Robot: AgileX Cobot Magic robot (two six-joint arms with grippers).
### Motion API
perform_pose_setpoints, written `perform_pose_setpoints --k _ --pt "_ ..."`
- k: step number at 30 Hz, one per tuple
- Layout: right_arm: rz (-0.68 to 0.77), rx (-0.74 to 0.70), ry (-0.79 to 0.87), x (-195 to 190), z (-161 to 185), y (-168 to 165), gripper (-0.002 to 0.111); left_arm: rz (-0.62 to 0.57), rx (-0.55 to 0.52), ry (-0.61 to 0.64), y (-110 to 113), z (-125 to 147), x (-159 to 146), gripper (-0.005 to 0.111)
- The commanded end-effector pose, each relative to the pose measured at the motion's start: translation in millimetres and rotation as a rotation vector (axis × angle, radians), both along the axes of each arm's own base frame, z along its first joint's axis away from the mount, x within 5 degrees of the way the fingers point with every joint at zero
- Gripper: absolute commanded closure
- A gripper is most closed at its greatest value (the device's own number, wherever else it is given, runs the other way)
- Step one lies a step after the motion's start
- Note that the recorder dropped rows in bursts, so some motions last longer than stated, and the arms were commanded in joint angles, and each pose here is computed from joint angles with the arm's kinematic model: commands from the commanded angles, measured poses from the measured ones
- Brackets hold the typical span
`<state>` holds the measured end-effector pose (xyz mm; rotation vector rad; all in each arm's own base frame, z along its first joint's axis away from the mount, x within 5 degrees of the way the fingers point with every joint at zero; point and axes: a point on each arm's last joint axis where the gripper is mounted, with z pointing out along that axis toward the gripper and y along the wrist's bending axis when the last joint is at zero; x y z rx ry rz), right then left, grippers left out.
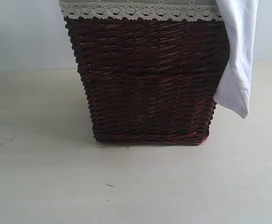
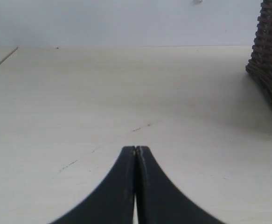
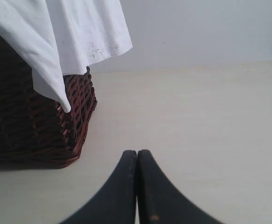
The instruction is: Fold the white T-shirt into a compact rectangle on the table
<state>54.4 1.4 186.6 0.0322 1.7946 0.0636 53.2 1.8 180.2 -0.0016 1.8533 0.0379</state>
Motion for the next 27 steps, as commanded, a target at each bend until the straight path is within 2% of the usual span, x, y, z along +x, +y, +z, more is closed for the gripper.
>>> perform_pose_setpoints --k 1,14,17,20,25,27 --pt "-0.001 -0.007 -0.006 -0.1 -0.9 -0.1 0.108 0.005 0.003 -0.014 0.3 1.0 -0.1 0.107" --pt "-0.001 -0.031 -0.007 -0.1 -0.9 -0.6 0.108 0.005 0.003 -0.014 0.3 1.0 -0.1 0.107" --pt "-0.003 -0.104 -0.053 0.7 3.2 -2.1 0.108 0.0 0.003 -0.014 0.1 1.0 0.0 0.107" --pt "0.01 -0.237 -0.255 2.1 21.3 -1.1 0.108 0.0 0.003 -0.014 0.1 1.0 0.0 0.107" --pt "0.042 -0.227 -0.707 -8.2 60.0 6.3 0.108 0.0 0.003 -0.014 0.1 1.0 0.0 0.107" --pt "0.062 -0.198 -0.946 -20.6 77.7 9.5 0.108 0.0 0.003 -0.014 0.1 1.0 0.0 0.107"
